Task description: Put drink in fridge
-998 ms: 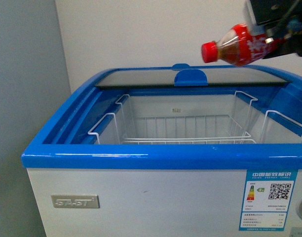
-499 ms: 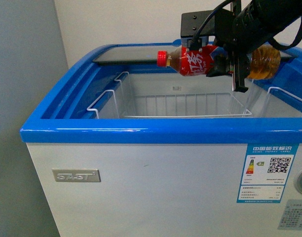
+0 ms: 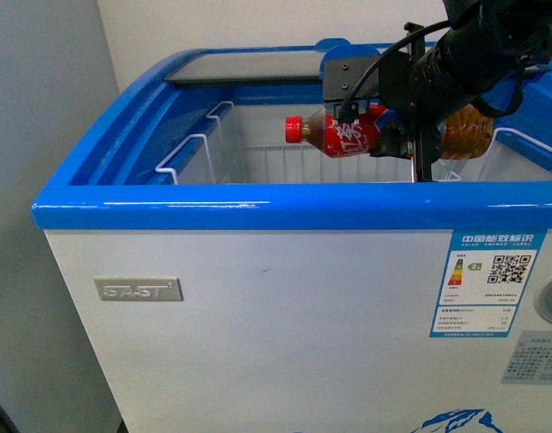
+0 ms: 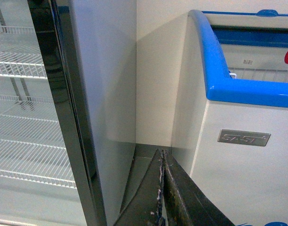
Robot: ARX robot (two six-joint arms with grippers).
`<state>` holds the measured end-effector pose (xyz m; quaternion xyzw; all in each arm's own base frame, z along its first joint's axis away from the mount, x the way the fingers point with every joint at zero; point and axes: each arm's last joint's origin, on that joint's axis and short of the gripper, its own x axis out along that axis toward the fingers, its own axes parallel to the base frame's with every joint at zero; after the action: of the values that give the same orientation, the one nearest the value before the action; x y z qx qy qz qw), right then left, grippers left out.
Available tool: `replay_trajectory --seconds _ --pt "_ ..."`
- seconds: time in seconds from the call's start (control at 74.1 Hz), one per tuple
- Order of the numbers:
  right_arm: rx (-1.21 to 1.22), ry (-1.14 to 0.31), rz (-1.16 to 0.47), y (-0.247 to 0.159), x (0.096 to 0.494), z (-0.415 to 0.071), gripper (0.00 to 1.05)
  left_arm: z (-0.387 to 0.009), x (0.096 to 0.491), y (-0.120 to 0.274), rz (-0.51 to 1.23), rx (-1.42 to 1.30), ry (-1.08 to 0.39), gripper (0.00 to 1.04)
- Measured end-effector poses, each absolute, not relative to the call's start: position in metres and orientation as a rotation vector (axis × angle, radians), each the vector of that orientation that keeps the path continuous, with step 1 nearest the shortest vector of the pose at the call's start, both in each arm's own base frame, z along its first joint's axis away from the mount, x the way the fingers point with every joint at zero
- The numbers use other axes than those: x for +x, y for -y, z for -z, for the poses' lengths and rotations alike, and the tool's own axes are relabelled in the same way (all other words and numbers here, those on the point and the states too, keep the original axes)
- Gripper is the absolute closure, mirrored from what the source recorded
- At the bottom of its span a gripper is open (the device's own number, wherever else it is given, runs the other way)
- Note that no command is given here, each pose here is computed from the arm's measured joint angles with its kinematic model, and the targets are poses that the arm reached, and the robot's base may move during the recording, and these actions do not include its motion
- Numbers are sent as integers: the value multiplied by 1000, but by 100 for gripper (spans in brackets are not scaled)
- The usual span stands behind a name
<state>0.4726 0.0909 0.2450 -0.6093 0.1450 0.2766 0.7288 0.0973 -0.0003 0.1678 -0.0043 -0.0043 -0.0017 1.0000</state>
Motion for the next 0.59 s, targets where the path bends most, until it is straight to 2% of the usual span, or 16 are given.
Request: replay_trajectory --seconds 0.486,0.593 --pt "-1336 -386 -669 -94 486 -190 68 -168 97 0 3 -9 9 102" --pt "-1321 -391 -670 -95 489 -180 68 -168 97 0 3 -9 9 85"
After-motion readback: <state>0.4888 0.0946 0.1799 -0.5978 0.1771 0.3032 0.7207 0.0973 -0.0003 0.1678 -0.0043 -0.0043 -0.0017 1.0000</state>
